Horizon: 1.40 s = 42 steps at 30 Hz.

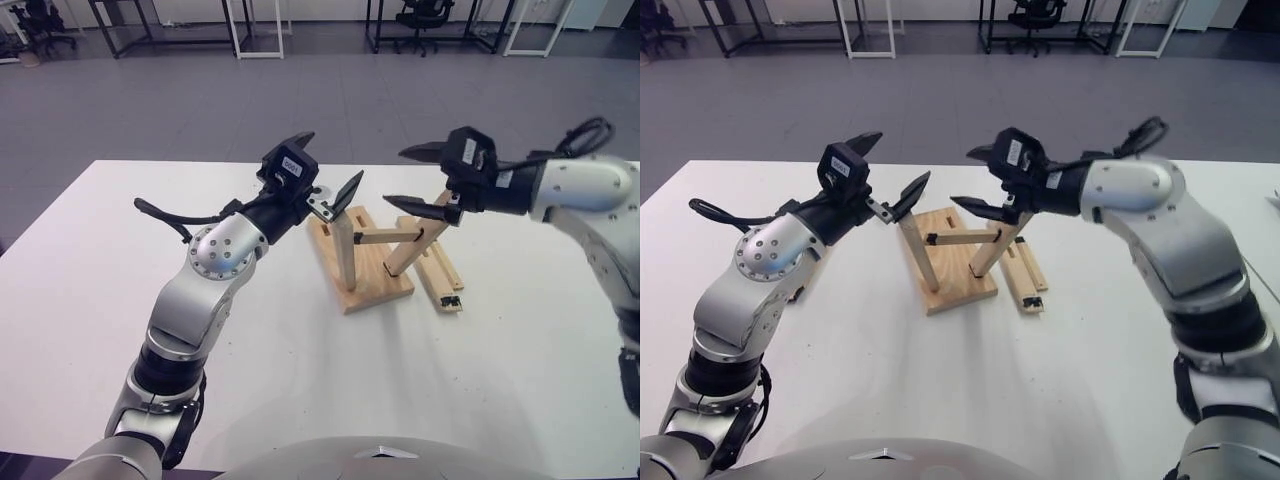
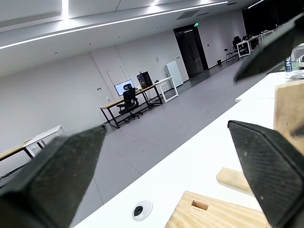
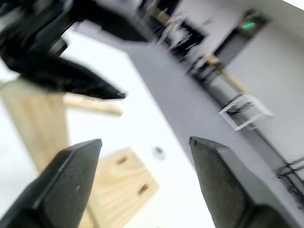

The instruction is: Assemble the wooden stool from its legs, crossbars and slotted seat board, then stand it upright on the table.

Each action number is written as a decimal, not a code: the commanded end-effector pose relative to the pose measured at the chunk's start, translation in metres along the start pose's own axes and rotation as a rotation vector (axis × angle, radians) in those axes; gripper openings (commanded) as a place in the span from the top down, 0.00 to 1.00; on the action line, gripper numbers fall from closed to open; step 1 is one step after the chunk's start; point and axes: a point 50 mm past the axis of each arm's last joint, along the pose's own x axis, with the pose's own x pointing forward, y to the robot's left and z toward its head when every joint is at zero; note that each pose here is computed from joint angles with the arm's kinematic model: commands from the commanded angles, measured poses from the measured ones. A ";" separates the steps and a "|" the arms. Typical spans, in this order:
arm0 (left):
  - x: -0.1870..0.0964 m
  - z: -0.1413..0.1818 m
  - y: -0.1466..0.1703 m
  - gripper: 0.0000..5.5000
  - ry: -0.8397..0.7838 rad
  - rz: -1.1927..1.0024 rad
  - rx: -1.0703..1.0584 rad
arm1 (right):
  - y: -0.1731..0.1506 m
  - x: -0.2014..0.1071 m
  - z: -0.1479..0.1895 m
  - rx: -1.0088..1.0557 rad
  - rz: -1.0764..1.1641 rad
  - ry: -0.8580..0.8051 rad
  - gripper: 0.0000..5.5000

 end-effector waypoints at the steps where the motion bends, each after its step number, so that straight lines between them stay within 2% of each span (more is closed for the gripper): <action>1: -0.006 -0.060 -0.016 0.15 0.302 -0.039 -0.096 | -0.017 0.021 0.010 0.013 0.317 0.141 0.38; 4: -0.001 -0.059 -0.019 0.15 0.293 -0.040 -0.096 | -0.007 0.038 -0.005 0.028 0.453 0.221 0.38; 8: -0.002 -0.059 -0.021 0.15 0.291 -0.042 -0.105 | -0.008 0.057 -0.026 0.003 0.412 0.298 0.38; 14: -0.009 -0.060 -0.021 0.15 0.309 -0.039 -0.122 | 0.002 0.068 -0.045 -0.028 0.497 0.355 0.58; 19: -0.008 -0.060 -0.021 0.15 0.312 -0.045 -0.125 | 0.003 0.077 -0.041 -0.080 0.536 0.283 0.78; 23: -0.008 -0.062 -0.022 0.15 0.325 -0.051 -0.118 | 0.003 0.074 -0.047 -0.153 0.588 0.311 0.92; 31: -0.007 -0.059 -0.024 0.15 0.318 -0.064 -0.119 | 0.014 0.083 -0.063 -0.196 0.657 0.373 0.92; 38: 0.007 -0.050 -0.032 0.15 0.264 -0.070 -0.132 | 0.029 0.089 -0.082 -0.139 0.888 0.504 0.92; 42: 0.012 -0.048 -0.034 0.15 0.246 -0.062 -0.136 | 0.032 0.096 -0.092 -0.153 0.935 0.555 0.92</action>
